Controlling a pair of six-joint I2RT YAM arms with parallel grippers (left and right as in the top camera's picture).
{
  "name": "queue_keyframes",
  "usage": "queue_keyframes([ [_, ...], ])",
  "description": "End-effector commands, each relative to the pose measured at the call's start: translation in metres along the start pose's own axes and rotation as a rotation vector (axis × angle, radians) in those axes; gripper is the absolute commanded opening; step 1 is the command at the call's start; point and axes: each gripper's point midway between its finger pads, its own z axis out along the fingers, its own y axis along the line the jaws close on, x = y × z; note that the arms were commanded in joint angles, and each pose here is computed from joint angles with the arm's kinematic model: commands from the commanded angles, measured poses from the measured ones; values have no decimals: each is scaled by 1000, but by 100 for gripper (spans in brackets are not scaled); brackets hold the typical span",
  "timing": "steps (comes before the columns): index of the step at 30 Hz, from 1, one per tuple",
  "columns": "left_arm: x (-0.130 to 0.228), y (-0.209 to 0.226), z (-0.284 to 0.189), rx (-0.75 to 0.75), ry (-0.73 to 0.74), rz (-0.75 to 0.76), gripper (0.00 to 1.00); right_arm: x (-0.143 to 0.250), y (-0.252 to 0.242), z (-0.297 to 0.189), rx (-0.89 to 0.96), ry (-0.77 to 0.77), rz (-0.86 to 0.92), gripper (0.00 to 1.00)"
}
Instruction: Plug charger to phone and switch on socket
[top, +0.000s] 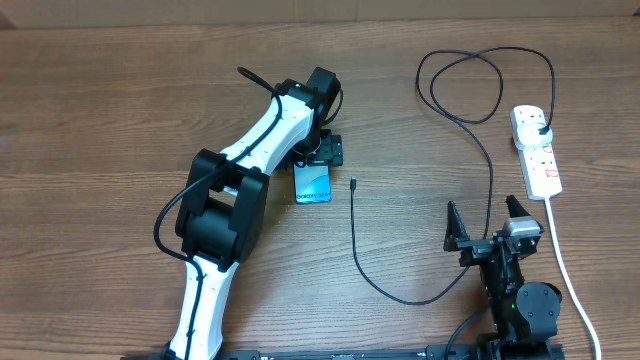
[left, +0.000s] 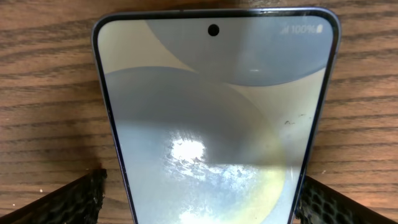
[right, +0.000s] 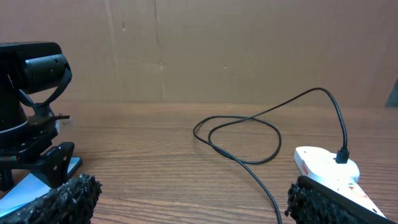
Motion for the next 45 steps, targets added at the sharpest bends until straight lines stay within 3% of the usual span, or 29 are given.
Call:
queue_keyframes([
  [1, 12, 5, 27, -4, 81, 7, 100, 2, -2, 0, 12, -5, -1, 100],
  [8, 11, -4, 27, 50, 85, 61, 100, 2, -2, 0, 12, -5, -1, 100],
  [18, 12, -5, 27, 42, 88, -24, 100, 2, -2, 0, 12, -5, -1, 100],
  [45, 25, -12, 27, -9, 95, -31, 100, 2, -2, 0, 12, -5, -1, 100],
])
